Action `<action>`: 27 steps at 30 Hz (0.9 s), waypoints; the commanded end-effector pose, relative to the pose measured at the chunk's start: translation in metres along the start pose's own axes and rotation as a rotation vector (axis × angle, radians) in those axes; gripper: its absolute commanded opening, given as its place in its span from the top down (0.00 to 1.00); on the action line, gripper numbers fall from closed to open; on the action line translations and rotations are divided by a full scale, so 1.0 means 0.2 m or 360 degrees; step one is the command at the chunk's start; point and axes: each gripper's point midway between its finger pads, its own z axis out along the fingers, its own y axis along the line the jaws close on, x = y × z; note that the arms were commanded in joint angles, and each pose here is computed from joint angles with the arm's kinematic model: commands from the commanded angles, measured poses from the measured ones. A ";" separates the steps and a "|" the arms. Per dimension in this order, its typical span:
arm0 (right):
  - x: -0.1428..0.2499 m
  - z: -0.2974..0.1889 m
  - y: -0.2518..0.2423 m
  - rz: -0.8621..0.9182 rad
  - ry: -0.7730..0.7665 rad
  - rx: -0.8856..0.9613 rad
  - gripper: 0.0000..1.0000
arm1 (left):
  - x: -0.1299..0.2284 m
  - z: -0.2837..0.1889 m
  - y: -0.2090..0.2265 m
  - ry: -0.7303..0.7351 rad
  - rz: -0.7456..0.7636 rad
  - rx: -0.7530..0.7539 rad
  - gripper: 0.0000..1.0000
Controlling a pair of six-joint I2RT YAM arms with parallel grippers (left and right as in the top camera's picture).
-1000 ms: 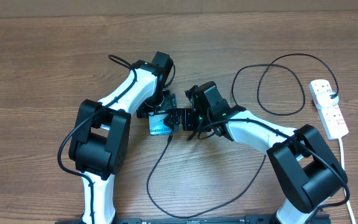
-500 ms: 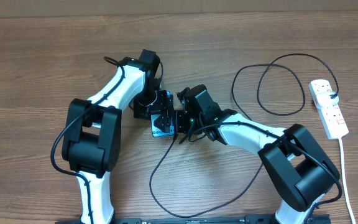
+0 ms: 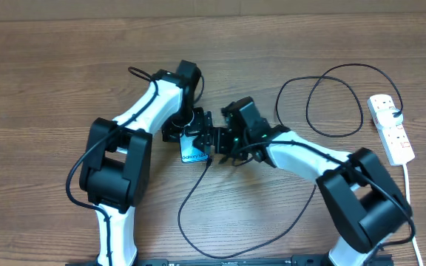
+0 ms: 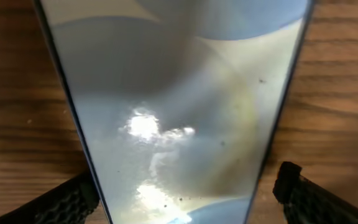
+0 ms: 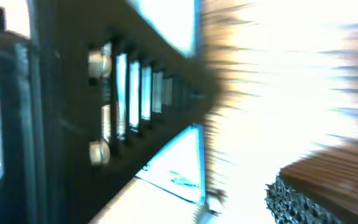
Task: Plug charger to phone and switch on socket
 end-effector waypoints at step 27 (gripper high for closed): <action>0.11 0.17 0.05 -0.0145 0.0082 -0.0104 0.00 | 0.22 0.09 0.01 0.0425 0.0172 0.0347 0.45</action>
